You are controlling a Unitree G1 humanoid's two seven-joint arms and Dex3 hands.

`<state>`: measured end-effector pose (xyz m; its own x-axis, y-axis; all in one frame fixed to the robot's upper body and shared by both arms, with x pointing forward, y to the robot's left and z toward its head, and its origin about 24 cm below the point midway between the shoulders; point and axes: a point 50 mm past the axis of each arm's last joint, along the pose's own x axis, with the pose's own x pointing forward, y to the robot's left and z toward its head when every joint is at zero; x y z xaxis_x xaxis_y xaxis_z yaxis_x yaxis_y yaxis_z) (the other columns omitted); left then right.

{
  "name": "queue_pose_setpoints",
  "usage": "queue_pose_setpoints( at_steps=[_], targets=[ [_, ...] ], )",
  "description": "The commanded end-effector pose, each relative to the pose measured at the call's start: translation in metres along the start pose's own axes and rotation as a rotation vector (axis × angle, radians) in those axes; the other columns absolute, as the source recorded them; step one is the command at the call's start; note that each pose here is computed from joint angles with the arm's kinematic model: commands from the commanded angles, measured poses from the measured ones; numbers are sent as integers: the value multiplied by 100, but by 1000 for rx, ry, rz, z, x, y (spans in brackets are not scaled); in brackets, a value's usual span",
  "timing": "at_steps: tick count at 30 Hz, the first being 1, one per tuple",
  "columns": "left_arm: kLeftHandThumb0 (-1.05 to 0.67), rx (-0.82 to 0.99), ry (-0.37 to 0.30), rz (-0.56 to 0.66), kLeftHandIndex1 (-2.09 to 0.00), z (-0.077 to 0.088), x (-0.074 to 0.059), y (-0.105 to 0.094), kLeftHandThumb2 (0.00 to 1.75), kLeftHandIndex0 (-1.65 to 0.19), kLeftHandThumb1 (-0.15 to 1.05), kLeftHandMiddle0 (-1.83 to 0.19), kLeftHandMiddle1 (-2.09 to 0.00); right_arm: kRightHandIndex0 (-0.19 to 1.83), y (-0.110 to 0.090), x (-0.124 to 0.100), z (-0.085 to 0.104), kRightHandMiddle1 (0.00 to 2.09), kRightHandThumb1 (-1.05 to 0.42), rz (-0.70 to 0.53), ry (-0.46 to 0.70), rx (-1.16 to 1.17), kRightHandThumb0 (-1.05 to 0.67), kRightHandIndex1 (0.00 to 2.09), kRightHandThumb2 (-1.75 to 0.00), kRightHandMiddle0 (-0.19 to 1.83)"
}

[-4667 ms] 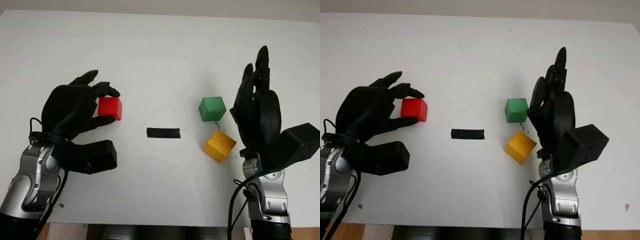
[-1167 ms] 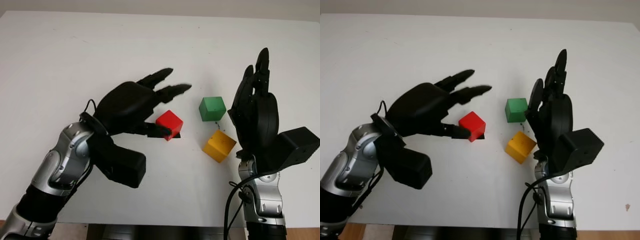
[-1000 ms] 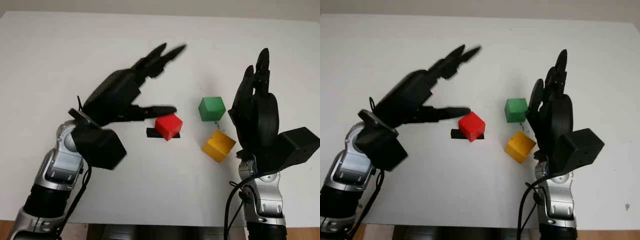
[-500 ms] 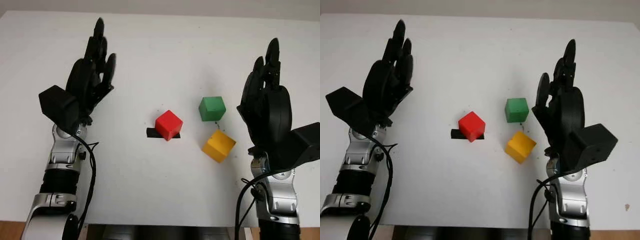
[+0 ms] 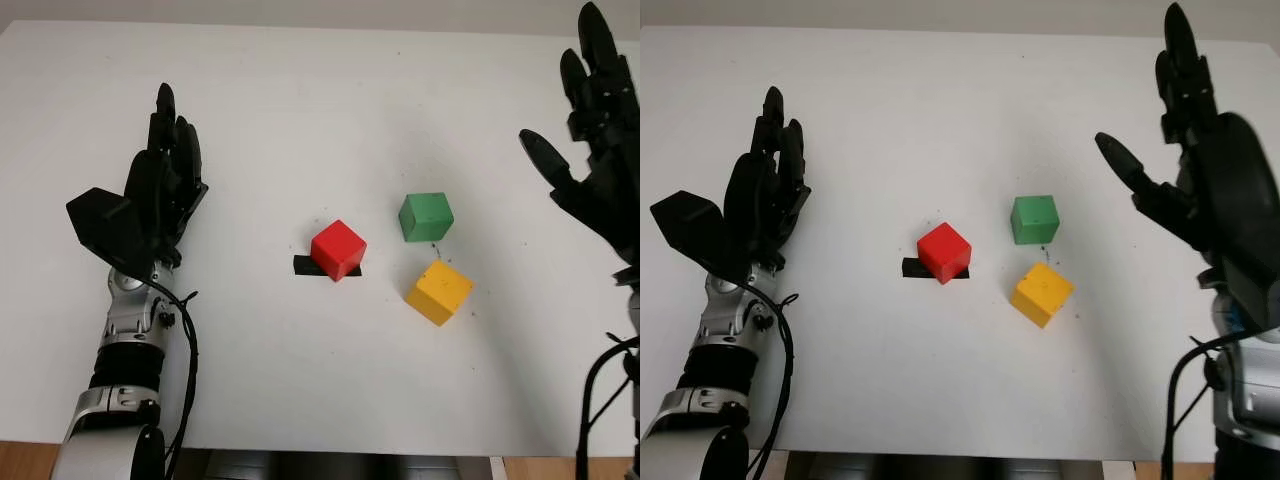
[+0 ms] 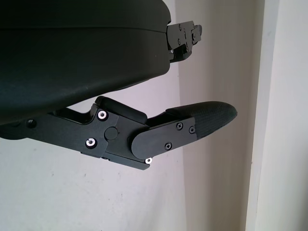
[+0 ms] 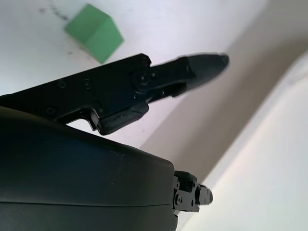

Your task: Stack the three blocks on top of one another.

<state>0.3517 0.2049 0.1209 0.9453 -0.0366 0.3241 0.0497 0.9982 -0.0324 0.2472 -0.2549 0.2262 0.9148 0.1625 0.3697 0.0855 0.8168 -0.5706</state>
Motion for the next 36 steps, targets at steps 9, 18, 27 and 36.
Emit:
queue_pose_setpoints(
  at_steps=[9,18,27,36],
  targets=[
    [-73,31,-44,-41,-1,8,-4,-4,75,19,105,19,-2,15,-24,-1,39,11,-72,313,38,-489,-67,9,-4,32],
    [-74,50,-22,-43,-4,11,-7,-3,74,17,105,18,-5,17,2,8,46,10,-73,575,-18,-797,-65,7,-6,45],
    [-73,79,-15,-34,-5,13,-7,-2,73,15,105,16,-6,5,26,9,42,7,-75,663,-126,-1007,-63,2,-6,45],
    [-71,64,-13,-35,-5,14,-10,1,71,15,105,14,-6,3,43,2,26,9,-75,709,-205,-1012,-57,3,-6,50]
  ],
)
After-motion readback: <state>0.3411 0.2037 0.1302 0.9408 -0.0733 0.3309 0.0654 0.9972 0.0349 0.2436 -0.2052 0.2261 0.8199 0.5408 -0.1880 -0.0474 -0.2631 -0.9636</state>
